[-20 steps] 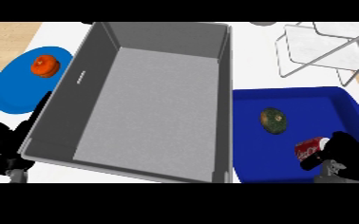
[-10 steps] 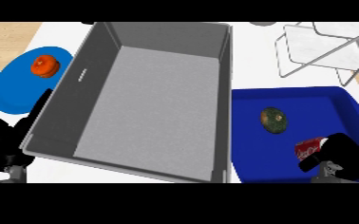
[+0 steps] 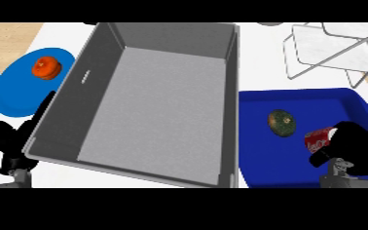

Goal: Pick the can from the tray and place it in the tiered shelf

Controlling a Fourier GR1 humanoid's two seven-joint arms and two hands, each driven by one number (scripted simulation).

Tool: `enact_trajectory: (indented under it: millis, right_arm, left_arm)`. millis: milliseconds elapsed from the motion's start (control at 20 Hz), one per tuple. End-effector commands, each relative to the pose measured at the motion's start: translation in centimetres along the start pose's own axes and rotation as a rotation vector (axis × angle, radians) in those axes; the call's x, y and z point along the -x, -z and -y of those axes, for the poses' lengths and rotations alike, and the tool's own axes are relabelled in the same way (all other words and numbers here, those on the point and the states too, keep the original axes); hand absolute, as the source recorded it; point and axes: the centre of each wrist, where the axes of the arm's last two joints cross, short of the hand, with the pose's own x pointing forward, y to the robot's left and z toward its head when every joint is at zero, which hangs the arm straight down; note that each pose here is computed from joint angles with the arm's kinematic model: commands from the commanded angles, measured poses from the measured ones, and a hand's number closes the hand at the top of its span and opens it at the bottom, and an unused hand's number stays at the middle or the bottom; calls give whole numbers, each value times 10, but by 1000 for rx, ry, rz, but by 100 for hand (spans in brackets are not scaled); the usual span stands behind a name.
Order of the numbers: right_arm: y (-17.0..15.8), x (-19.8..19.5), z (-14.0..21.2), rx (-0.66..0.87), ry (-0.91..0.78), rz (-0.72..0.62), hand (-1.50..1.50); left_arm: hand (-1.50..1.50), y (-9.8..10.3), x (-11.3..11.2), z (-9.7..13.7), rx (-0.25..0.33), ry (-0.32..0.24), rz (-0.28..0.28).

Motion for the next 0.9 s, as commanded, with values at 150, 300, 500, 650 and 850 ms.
enact_trajectory:
  millis: [150, 300, 500, 650, 850]
  right_arm:
    - [-31, -39, 36, 6, 19, 838, 150]
    - [-9, -19, 69, 26, 89, 1049, 150]
    - [31, 17, 118, 35, 248, 1124, 150]
    - [51, 40, 142, -41, 394, 1144, 150]
    - [63, 61, 176, -78, 539, 1133, 150]
  left_arm:
    - [0, 3, -5, 7, 38, -3, 22]
    - [0, 5, -3, -4, -12, 12, -11]
    - [0, -4, 9, 11, -19, -8, -23]
    - [0, 5, -4, -17, -33, -15, -7]
    - [0, 0, 7, -11, -17, 11, -5]
